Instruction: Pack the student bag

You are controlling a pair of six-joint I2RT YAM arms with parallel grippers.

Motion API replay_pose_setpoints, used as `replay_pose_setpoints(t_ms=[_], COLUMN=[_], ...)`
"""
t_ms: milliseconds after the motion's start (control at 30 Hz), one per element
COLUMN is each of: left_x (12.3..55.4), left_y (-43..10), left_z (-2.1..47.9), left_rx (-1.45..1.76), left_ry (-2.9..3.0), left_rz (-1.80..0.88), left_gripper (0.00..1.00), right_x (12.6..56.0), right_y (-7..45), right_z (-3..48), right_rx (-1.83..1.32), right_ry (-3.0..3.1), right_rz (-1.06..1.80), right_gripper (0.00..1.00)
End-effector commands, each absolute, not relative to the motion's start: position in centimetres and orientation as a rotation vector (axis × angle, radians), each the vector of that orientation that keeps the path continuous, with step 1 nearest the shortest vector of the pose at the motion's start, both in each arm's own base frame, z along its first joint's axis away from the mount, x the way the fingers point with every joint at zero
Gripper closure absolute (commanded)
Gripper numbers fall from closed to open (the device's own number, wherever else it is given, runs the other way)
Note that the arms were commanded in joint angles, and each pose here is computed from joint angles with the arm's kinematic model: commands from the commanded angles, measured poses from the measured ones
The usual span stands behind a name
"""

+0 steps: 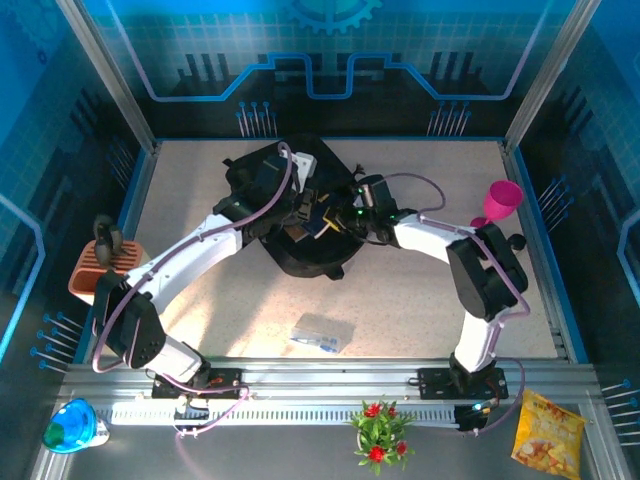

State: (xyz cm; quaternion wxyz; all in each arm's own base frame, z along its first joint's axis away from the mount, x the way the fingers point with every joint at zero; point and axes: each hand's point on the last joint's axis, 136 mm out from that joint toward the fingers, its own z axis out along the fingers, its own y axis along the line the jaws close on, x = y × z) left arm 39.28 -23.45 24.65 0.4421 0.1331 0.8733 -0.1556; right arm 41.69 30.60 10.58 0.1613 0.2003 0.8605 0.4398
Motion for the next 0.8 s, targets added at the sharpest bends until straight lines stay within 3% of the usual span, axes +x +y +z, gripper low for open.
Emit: replay_pose_setpoints(t_ms=[0, 333, 567, 767], left_x=[39.0, 38.7, 38.8, 39.3], left_y=[-23.9, -23.1, -23.1, -23.4], left_z=[28.1, 29.5, 29.5, 28.4], left_rx=[0.289, 0.239, 0.221, 0.215], left_ry=[2.068, 2.027, 2.003, 2.03], left_rz=[-0.455, -0.458, -0.468, -0.471], left_gripper=[0.95, 0.95, 0.95, 0.95], right_x=[43.0, 43.0, 44.1, 44.9], right_y=[32.5, 34.6, 33.9, 33.2], right_z=[10.9, 16.6, 9.8, 6.8], right_rx=[0.488, 0.236, 0.438, 0.522], right_ry=[2.426, 2.166, 2.413, 2.536], right_rz=[1.3, 1.586, 1.38, 1.237], right_gripper=[0.86, 0.87, 0.85, 0.72])
